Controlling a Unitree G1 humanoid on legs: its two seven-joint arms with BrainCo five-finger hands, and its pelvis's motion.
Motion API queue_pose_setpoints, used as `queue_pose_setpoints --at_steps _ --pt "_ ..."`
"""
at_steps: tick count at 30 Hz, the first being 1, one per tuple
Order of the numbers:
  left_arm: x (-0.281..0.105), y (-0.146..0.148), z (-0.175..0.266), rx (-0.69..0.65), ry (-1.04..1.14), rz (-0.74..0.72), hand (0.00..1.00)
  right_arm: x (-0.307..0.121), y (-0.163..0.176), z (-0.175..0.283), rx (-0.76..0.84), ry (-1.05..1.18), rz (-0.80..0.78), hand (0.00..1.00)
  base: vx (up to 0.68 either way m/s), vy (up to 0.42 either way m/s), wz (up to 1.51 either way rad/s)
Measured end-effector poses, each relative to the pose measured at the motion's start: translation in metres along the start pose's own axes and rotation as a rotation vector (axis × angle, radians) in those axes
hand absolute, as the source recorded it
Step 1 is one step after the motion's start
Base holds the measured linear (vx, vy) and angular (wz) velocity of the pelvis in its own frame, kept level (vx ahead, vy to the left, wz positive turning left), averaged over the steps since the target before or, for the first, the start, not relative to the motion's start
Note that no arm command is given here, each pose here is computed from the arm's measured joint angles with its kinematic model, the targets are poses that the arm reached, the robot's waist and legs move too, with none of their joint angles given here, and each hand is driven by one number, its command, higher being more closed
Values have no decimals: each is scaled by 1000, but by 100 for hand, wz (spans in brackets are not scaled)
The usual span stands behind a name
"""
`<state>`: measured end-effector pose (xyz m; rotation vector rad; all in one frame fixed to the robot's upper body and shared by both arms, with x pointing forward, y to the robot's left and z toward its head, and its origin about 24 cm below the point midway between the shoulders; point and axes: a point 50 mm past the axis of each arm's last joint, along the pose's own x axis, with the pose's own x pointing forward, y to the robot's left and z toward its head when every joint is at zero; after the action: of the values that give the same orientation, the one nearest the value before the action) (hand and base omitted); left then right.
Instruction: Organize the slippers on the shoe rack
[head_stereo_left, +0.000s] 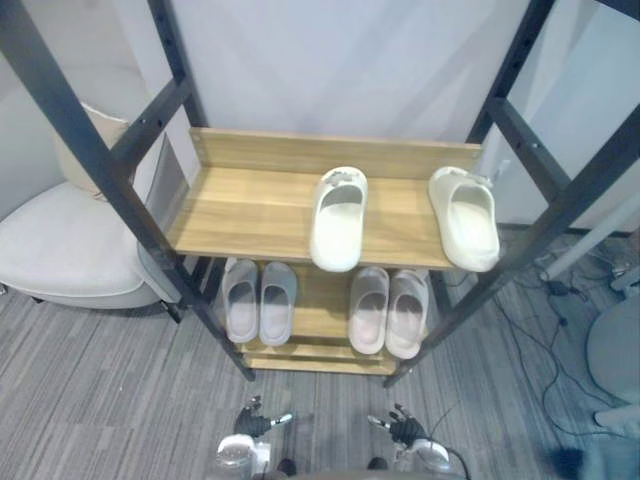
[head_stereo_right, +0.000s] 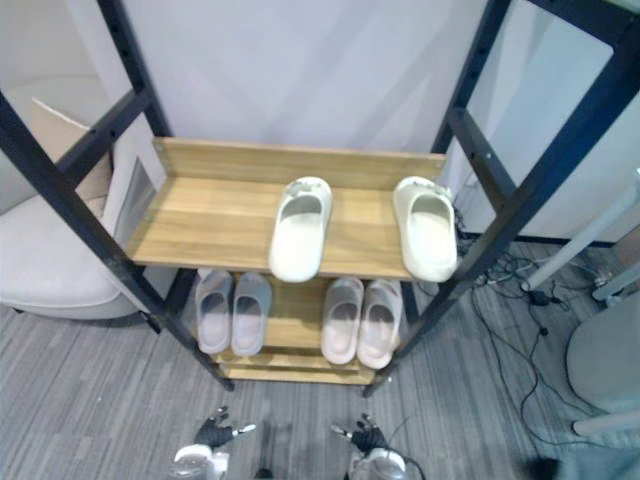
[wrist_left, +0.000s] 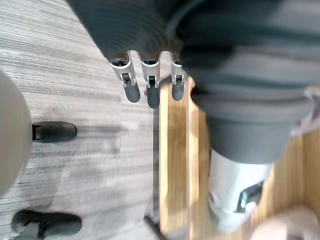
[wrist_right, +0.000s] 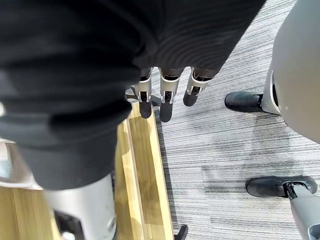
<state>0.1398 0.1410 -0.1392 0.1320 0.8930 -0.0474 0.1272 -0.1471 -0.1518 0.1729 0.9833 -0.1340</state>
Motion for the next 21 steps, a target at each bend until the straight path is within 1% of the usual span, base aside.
queue_pose_setpoints --at_steps 1,3,5,7,10,12,15,21 --pt "-1 -14 15 52 -66 -71 0 0 1 1 -2 -2 3 0 -20 -4 -3" --pt "-3 -26 31 88 -136 -126 0 0 1 2 -2 -6 5 0 0 0 0" --pt "-13 -56 79 173 -341 -273 0 0 2 3 -8 -10 10 0 0 0 0" --pt "-20 -66 94 193 -410 -319 0 0 2 3 -14 -11 14 0 0 0 0" --pt "-46 -95 141 255 -622 -470 0 -1 3 5 -26 -25 20 0 0 0 0" --pt "-54 -101 152 264 -678 -497 0 -1 3 5 -26 -26 21 0 0 0 0" --pt "-76 -105 178 258 -816 -523 0 -2 3 5 -25 -29 19 0 -32 -5 1" --pt "-117 -103 234 242 -1088 -499 0 -7 0 -1 -13 -24 4 0 -52 6 0"
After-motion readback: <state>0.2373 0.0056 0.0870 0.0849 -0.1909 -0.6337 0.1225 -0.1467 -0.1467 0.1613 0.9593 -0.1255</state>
